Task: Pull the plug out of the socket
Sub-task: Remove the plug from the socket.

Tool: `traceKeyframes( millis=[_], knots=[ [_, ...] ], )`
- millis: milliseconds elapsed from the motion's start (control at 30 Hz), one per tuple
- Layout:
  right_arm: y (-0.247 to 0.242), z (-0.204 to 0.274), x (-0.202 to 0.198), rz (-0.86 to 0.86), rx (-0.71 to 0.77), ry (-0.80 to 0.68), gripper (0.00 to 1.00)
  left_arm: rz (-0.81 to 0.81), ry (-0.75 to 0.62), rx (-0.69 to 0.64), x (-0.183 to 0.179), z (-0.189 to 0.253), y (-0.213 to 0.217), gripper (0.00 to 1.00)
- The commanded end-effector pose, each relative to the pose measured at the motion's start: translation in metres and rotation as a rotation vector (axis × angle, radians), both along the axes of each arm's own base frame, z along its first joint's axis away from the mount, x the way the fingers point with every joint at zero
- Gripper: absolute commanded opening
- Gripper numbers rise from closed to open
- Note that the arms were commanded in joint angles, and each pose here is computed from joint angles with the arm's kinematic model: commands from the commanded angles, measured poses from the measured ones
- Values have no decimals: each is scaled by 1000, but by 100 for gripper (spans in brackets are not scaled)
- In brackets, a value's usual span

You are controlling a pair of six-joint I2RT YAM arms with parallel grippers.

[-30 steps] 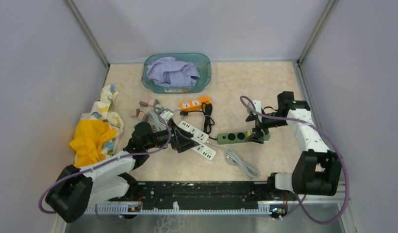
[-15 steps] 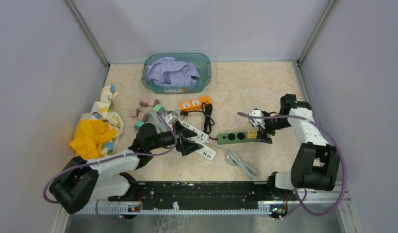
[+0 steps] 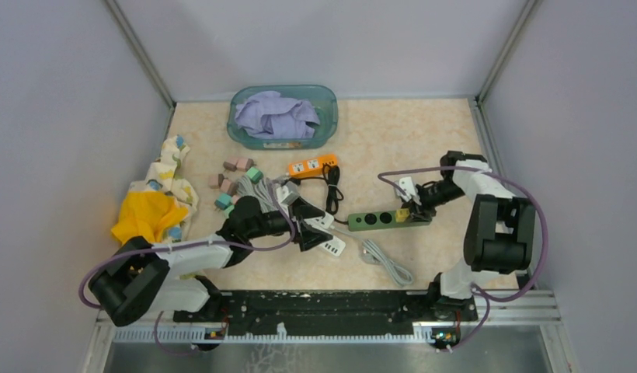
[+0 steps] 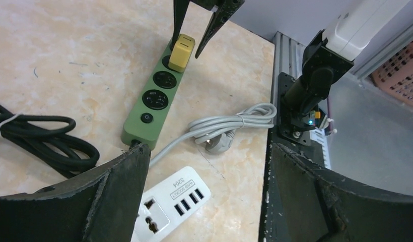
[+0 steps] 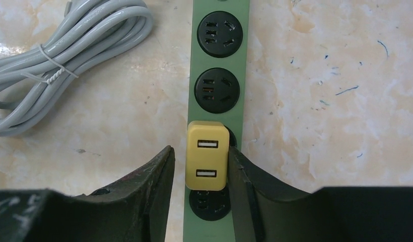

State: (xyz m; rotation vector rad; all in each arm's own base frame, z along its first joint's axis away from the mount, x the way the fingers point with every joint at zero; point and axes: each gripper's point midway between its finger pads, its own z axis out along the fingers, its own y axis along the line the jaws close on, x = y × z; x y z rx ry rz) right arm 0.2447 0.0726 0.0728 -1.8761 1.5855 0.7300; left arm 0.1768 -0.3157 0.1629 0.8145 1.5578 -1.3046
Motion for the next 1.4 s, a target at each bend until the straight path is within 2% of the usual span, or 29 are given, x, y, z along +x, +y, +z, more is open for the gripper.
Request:
traceKeyframes(
  millis=[0, 100, 200, 300, 533, 667, 833, 1033, 1233, 1300, 1367],
  knots=[
    [8, 8, 4, 30, -2, -45, 42, -28, -184, 6, 8, 15, -20, 94],
    [10, 8, 0, 42, -6, -55, 37, -62, -263, 67, 10, 4, -35, 92],
    [12, 9, -4, 51, -4, -70, 24, -101, -345, 150, 16, -13, -52, 92],
    [15, 11, -9, 66, 4, -83, 16, -137, -402, 215, 26, -26, -74, 92],
    [21, 17, -12, 93, 29, -87, 4, -185, -435, 290, 49, -59, -121, 91],
    [25, 21, -14, 105, 61, -41, 0, -214, -446, 323, 59, -73, -140, 87],
    [26, 19, -15, 107, 67, -14, 0, -240, -421, 361, 63, -96, -155, 80],
    [26, 18, -16, 106, 69, -6, 0, -246, -414, 413, 67, -117, -167, 79],
    [26, 18, -16, 106, 73, -4, 0, -245, -399, 480, 74, -138, -169, 69],
    [27, 18, -17, 105, 78, -3, 0, -249, -396, 492, 74, -141, -168, 59],
    [28, 19, -16, 102, 87, -2, 0, -256, -386, 501, 72, -144, -166, 44]
  ],
)
